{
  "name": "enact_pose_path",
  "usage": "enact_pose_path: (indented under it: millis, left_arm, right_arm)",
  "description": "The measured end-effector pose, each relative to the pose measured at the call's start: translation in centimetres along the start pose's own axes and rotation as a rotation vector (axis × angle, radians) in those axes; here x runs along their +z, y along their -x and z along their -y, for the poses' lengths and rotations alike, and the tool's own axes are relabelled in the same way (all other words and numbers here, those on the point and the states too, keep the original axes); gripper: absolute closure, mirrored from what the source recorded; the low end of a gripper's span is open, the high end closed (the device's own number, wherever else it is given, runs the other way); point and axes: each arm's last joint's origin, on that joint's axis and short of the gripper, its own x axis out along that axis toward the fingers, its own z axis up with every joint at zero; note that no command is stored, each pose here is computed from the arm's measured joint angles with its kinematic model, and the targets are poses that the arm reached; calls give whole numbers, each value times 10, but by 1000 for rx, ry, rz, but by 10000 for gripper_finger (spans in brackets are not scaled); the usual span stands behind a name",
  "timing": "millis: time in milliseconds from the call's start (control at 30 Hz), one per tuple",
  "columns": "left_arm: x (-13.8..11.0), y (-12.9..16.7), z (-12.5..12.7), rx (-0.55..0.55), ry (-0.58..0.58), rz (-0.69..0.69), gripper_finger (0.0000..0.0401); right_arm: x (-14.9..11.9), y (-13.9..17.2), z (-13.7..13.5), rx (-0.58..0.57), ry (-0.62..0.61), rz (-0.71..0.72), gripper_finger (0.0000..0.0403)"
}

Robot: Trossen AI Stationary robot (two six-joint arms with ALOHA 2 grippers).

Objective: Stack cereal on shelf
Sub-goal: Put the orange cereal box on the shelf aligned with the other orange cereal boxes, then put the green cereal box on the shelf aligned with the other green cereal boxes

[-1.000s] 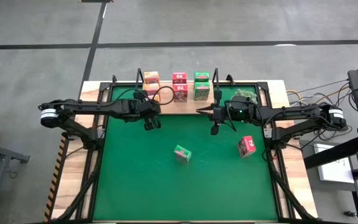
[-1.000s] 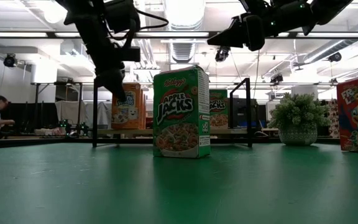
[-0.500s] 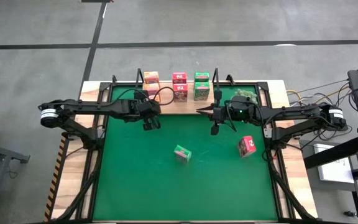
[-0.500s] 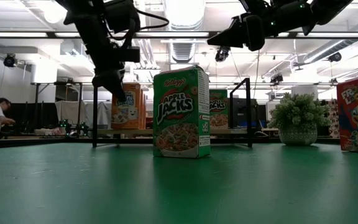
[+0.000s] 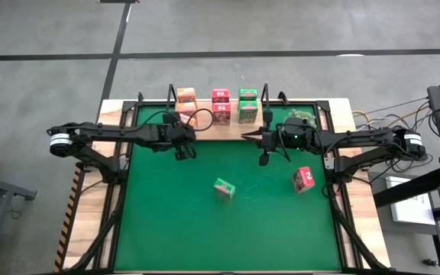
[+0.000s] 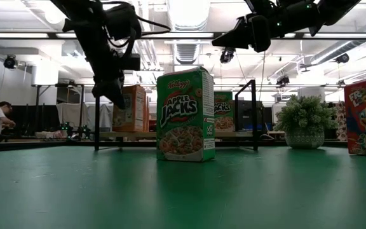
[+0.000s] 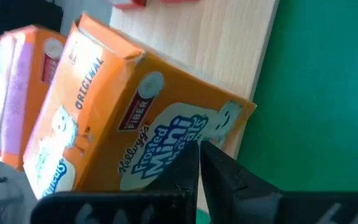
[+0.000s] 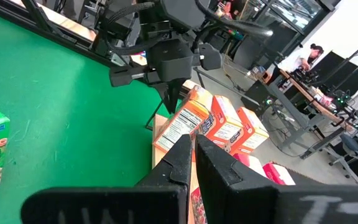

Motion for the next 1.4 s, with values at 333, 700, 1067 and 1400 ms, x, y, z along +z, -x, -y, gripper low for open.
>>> enact_pose_path:
  millis: [333,700,1067,1400]
  left_arm:
    - [7,0,0,-46,78,73,401]
    - [6,1,1,-49,76,64,401]
    - [29,46,-7,-84,39,210,401]
    - [42,100,-46,-32,51,421,401]
  right_arm:
    - [0,0,0,0,0,0,390]
    - [0,0,0,0,0,0,390]
    - [0,0,0,0,0,0,390]
    - [0,0,0,0,-12,0,390]
